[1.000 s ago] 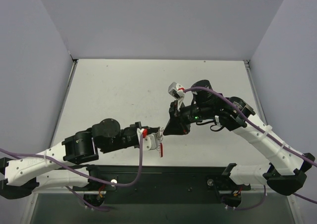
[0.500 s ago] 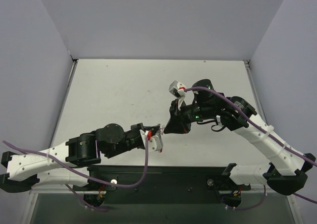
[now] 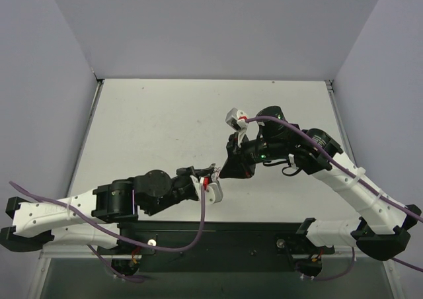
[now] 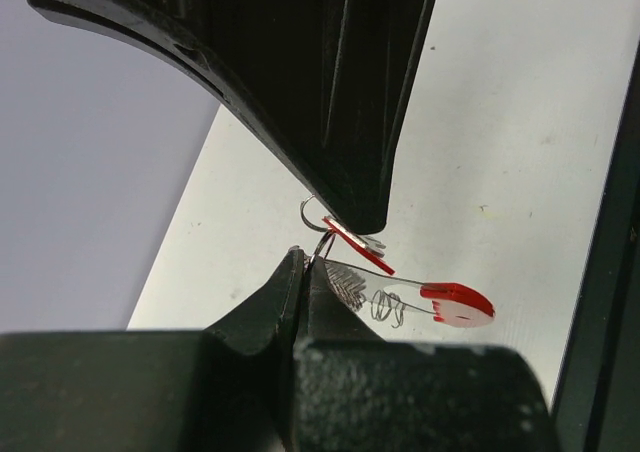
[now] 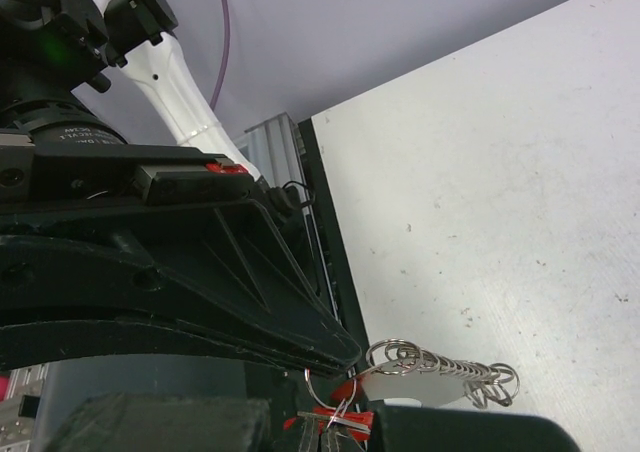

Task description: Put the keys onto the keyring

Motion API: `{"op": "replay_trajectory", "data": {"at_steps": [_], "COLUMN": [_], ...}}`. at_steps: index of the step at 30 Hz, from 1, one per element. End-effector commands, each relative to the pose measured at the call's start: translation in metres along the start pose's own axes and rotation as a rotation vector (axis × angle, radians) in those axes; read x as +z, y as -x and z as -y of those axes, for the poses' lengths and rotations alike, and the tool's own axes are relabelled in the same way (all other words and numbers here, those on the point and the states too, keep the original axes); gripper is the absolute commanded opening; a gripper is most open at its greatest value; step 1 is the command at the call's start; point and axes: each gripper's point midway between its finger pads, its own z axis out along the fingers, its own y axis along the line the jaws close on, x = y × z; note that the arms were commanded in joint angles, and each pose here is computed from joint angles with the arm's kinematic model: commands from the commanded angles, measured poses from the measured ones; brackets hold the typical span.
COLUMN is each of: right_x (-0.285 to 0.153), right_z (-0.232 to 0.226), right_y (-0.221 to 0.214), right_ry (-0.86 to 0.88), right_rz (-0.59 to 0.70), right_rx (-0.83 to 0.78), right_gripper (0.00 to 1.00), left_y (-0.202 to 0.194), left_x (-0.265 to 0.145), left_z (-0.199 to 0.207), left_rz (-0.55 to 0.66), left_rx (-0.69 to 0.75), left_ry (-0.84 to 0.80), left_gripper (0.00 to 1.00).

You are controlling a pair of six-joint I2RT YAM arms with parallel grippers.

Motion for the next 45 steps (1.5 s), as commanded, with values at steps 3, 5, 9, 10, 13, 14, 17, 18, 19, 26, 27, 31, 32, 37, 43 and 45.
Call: {"op": "replay_trajectory", "data": {"at_steps": [3, 5, 9, 10, 13, 14, 17, 18, 19, 26, 27, 31, 32, 37, 43, 45], "right_x": [-0.015, -0.018, -0.019, -0.019, -0.018, -0.018, -0.018, -0.018, -0.020, -0.027, -0.028, -0.027, -0.026, -0.022, -0.019, -0.020], "right_z": [-0.074, -0.077, -0.079, -0.078, -0.077, -0.076, -0.072, -0.070, -0.069, -0.067, -0.067, -0.069, -0.070, -0.074, -0.073, -0.072], "right_y": [0.022, 0.023, 0.025, 0.024, 0.023, 0.023, 0.020, 0.020, 0.018, 0.012, 0.011, 0.012, 0.012, 0.015, 0.016, 0.016], "right_ry": [0.303, 0.310, 0.317, 0.315, 0.308, 0.304, 0.295, 0.287, 0.286, 0.310, 0.313, 0.333, 0.342, 0.355, 0.355, 0.352], "right_rz": [0.067, 0.075, 0.083, 0.082, 0.081, 0.079, 0.078, 0.082, 0.082, 0.097, 0.098, 0.095, 0.090, 0.084, 0.084, 0.086], "right_rx": [-0.081, -0.088, -0.091, -0.090, -0.088, -0.086, -0.083, -0.084, -0.083, -0.117, -0.120, -0.122, -0.122, -0.131, -0.136, -0.137], "right_gripper": [0.00, 0.00, 0.00, 0.00, 0.00, 0.00, 0.00, 0.00, 0.00, 0.00, 0.00, 0.00, 0.00, 0.00, 0.00, 0.00], "left_y": [0.022, 0.020, 0.018, 0.017, 0.018, 0.019, 0.019, 0.020, 0.019, 0.032, 0.038, 0.059, 0.059, 0.070, 0.082, 0.085], "left_x": [0.005, 0.006, 0.010, 0.010, 0.009, 0.009, 0.002, -0.001, -0.004, -0.036, -0.045, -0.062, -0.062, -0.059, -0.054, -0.055], "left_z": [-0.035, -0.033, -0.029, -0.029, -0.029, -0.030, -0.034, -0.034, -0.032, -0.022, -0.022, -0.016, -0.011, 0.002, 0.015, 0.018], "left_rz": [0.042, 0.030, 0.009, 0.006, 0.013, 0.017, 0.029, 0.042, 0.043, 0.181, 0.225, 0.370, 0.388, 0.446, 0.494, 0.511], "left_rx": [-0.044, -0.038, -0.021, -0.018, -0.018, -0.021, -0.031, -0.034, -0.025, -0.023, -0.039, -0.059, -0.058, -0.043, -0.027, -0.017], "left_ry": [0.166, 0.163, 0.162, 0.160, 0.163, 0.166, 0.177, 0.170, 0.154, 0.019, -0.001, -0.063, -0.077, -0.139, -0.198, -0.217], "left_gripper": [0.00, 0.00, 0.00, 0.00, 0.00, 0.00, 0.00, 0.00, 0.00, 0.00, 0.00, 0.00, 0.00, 0.00, 0.00, 0.00]}}
